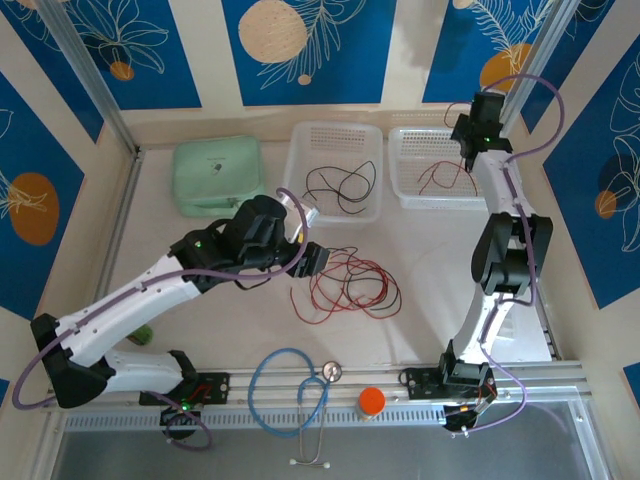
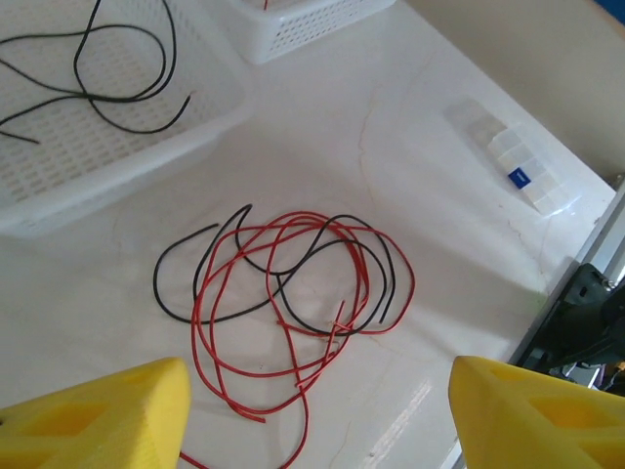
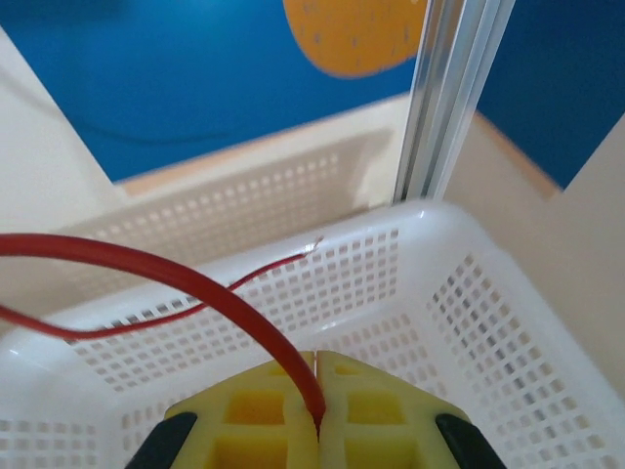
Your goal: Untangle the cables
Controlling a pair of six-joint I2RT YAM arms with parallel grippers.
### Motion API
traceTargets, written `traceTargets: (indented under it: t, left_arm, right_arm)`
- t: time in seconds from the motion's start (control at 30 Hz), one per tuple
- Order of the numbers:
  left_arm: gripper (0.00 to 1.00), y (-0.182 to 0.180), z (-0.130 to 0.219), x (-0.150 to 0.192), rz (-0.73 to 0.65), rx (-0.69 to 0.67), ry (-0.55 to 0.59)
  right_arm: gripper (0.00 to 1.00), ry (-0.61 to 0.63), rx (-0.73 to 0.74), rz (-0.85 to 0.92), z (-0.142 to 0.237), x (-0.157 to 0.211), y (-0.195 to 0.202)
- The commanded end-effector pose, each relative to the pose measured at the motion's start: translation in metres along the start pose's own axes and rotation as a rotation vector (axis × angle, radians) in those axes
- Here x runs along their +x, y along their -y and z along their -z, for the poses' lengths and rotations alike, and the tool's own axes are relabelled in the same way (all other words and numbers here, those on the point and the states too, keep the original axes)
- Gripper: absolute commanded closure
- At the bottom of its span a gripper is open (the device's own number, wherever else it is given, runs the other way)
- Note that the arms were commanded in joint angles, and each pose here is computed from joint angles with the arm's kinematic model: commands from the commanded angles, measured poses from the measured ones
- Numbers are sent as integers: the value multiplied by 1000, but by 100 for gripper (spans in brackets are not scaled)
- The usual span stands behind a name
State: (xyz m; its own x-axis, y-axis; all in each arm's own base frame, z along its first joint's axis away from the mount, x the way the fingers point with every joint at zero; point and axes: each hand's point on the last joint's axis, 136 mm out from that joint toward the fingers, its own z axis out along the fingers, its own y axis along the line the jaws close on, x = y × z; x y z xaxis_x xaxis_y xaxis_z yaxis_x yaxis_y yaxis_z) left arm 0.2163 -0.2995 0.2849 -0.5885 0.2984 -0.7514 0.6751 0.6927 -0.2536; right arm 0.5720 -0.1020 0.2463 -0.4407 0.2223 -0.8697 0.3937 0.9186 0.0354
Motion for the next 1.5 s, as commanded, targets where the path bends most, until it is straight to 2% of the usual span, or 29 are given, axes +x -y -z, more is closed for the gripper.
traceTargets:
  t: [0.0, 0.2, 0.33, 0.43, 0.5, 0.57, 0.67, 0.83, 1.13, 1.3, 1.47]
  left_arm:
    - [31, -3, -6, 2, 28, -20, -1]
    - [31, -4, -14, 7, 28, -23, -29]
    - [31, -5, -21, 12, 32, -29, -50]
    - [31, -7, -29, 18, 37, -32, -72]
    - [31, -8, -36, 24, 39, -33, -93]
    - [31, -10, -44, 29, 35, -37, -111]
    - [32, -11, -57, 39, 29, -34, -150]
    - [33, -10, -77, 50, 22, -21, -204]
    - [33, -21, -118, 74, 14, -37, -280]
    - [36, -38, -149, 90, 21, -96, -342]
    - [39, -61, -168, 99, 8, -210, -389]
  right_arm:
    - [100, -70, 18, -42, -13, 21, 4]
    - [100, -258, -4, -43, -46, 76, -4]
    - [100, -372, -16, -45, -57, 99, -10]
    - [86, -415, -36, -58, -58, 105, -14]
    - [66, -427, -53, -69, -56, 105, -17]
    - [55, -429, -65, -75, -53, 103, -19]
    - [50, -425, -75, -87, -45, 97, -20]
    - [44, -389, -115, -103, -23, 82, -26]
    - [39, -279, -197, -125, 49, 58, -33]
    - [31, -256, -274, -135, 97, 68, -32]
    - [24, -272, -366, -141, 142, 100, -34]
